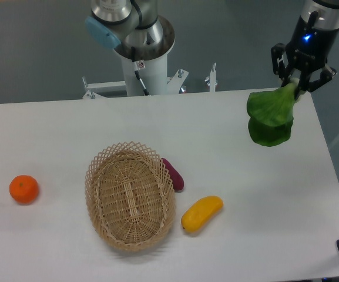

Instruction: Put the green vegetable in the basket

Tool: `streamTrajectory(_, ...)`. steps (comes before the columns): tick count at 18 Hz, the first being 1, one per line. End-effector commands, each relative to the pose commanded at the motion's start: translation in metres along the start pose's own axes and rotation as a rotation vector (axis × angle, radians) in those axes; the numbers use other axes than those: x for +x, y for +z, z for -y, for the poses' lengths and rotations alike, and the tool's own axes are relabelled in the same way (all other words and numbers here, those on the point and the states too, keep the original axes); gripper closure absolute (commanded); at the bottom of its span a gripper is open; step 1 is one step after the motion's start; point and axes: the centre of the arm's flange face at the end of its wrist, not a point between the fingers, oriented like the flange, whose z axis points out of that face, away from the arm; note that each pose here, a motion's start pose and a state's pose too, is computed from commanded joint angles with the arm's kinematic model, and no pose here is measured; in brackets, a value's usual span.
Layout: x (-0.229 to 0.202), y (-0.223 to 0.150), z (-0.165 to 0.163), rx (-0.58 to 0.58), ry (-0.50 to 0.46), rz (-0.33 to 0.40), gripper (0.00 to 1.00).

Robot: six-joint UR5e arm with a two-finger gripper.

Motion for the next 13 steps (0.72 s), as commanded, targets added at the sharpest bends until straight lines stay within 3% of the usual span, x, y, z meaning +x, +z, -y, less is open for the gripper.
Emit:
streamTrajectory(10, 0.004, 0.002, 0.002, -0.002, -0.018, 0.008, 0.75)
streamTrajectory(13, 0.008, 0.005, 0.011, 0.0, -0.073, 0.005, 0.75)
